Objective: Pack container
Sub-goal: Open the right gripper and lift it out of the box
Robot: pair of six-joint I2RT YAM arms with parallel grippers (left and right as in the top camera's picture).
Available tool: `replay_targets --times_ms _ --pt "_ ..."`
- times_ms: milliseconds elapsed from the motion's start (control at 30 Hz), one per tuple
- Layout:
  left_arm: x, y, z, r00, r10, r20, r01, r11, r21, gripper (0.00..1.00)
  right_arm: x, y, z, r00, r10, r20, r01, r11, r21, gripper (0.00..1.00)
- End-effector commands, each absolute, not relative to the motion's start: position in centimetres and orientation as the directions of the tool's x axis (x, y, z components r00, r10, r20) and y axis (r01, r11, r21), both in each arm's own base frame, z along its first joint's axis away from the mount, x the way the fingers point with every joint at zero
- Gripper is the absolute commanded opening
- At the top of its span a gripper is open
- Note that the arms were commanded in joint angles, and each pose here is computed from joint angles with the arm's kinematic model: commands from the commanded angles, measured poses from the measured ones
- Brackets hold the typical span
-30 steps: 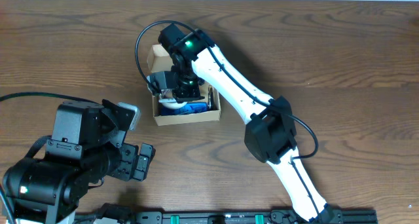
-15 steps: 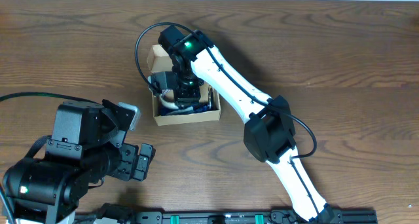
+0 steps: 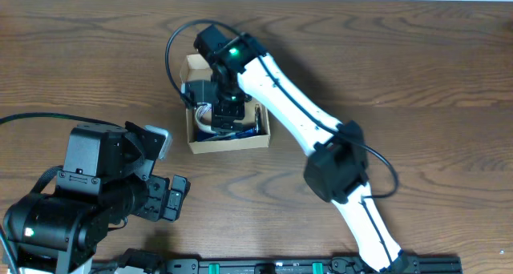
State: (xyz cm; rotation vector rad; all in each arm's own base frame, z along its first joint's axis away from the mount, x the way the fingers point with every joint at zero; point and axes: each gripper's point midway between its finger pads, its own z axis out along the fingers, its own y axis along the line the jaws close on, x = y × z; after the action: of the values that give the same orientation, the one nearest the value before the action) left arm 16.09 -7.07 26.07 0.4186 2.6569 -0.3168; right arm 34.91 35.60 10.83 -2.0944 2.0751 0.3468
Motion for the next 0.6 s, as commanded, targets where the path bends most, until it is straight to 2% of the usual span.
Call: replay_targets --times_ms 0,133,200,300,467,567 --pt "16.1 -7.1 26.6 -0.85 0.253 -0.461 0.356 0.922 -0.15 0.95 34.3 35.6 19.1 0.035 -0.918 -0.396 -0.996 -0.001 -0.086 0.99" --pt "16.1 -7.1 26.6 -0.85 0.253 -0.461 0.356 0.922 -0.15 0.96 34.2 34.3 24.0 0.053 -0.888 -0.456 -0.986 0.026 -0.165 0.99" --pt "16.1 -7.1 26.6 -0.85 0.253 -0.461 0.356 0.922 -0.15 0.95 34.2 33.5 26.2 0.028 -0.873 -0.487 -0.98 0.073 -0.187 0.99" --pt "16.1 -7.1 26.6 -0.85 0.253 -0.462 0.356 0.922 -0.15 0.95 34.5 31.9 28.6 -0.043 -0.848 -0.528 -0.968 0.167 -0.188 0.99" --pt "16.1 -7.1 26.6 -0.85 0.253 -0.462 0.356 0.922 -0.15 0.95 34.7 29.1 30.0 -0.243 -0.797 -0.554 -0.932 0.35 -0.094 0.99" --pt "16.2 -7.1 26.6 -0.848 0.254 -0.465 0.356 0.923 -0.145 0.95 34.0 28.3 29.4 -0.299 -0.798 -0.523 -0.924 0.378 -0.048 0.99"
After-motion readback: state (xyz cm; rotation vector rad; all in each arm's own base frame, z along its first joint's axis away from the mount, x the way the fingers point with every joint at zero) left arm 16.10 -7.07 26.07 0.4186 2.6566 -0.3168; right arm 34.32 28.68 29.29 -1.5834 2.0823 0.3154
